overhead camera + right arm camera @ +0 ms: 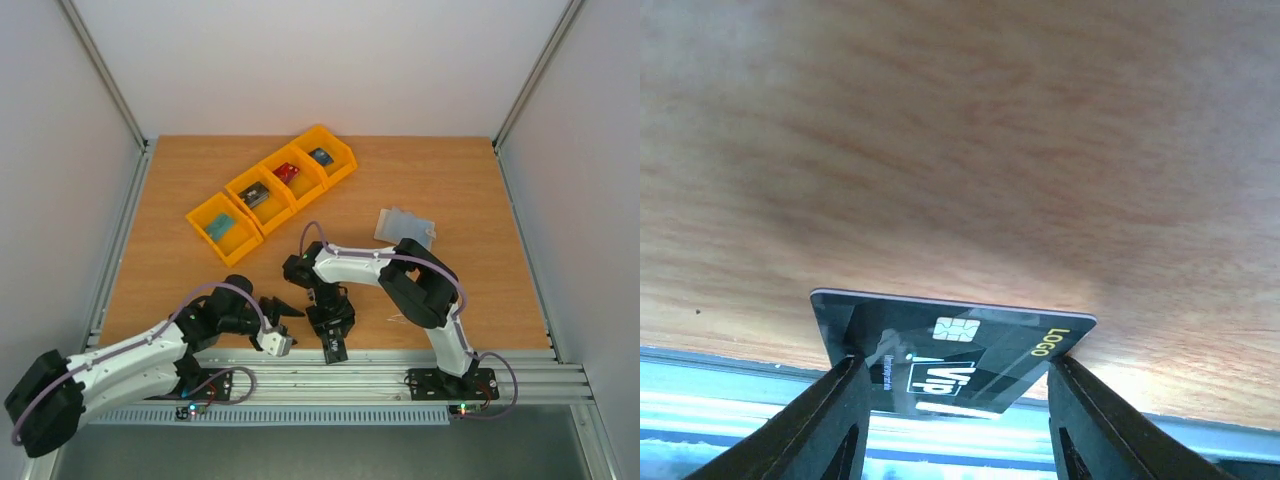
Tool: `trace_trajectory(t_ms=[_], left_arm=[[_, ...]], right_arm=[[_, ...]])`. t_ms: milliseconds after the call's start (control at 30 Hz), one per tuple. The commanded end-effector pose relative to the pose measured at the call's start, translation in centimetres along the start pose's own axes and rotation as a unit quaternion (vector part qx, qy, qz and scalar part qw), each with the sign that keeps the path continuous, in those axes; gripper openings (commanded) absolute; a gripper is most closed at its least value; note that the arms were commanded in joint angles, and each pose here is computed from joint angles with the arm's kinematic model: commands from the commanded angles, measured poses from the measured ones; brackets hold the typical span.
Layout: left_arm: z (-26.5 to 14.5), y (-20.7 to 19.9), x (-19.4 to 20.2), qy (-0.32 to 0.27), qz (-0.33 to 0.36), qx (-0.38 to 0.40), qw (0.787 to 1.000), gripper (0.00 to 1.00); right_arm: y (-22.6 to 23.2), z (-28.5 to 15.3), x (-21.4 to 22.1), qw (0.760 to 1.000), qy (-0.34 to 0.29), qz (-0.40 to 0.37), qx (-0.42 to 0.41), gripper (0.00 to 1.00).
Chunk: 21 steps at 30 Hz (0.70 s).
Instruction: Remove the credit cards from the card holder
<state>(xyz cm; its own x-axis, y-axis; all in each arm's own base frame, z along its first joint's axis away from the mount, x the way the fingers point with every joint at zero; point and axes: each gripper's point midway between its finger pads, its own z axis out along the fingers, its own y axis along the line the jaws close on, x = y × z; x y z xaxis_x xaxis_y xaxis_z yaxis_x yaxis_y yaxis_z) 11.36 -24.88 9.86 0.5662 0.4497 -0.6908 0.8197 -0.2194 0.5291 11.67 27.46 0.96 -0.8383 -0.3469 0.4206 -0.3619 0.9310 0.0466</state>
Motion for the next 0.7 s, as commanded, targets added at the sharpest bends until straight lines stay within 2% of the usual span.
trace_trajectory(t_ms=[0, 133, 333, 467, 667], left_arm=[[1.6, -0.4, -2.3, -0.058, 0.159, 0.02, 0.985, 0.66], [4.3, -2.1, -2.3, -0.072, 0.209, 0.061, 0.973, 0.62], [6.7, -3.2, -1.7, -0.075, 0.291, 0.057, 0.952, 0.6], [8.0, -2.9, -2.3, -0.071, 0.299, 0.06, 0.95, 0.55], [9.3, -4.8, -1.4, -0.054, 0.277, 0.098, 0.954, 0.57]], right_arm=[[-1.0, 2.0, -4.7, 0.999, -0.034, 0.033, -0.009, 0.48], [-0.9, 1.5, -5.4, 0.997, -0.039, 0.046, -0.039, 0.48], [-0.5, 1.2, -5.4, 0.996, -0.047, 0.043, -0.055, 0.47], [-0.2, 1.6, -5.5, 0.996, -0.046, 0.047, -0.067, 0.47], [-0.3, 1.6, -5.5, 0.995, -0.048, 0.053, -0.068, 0.45]])
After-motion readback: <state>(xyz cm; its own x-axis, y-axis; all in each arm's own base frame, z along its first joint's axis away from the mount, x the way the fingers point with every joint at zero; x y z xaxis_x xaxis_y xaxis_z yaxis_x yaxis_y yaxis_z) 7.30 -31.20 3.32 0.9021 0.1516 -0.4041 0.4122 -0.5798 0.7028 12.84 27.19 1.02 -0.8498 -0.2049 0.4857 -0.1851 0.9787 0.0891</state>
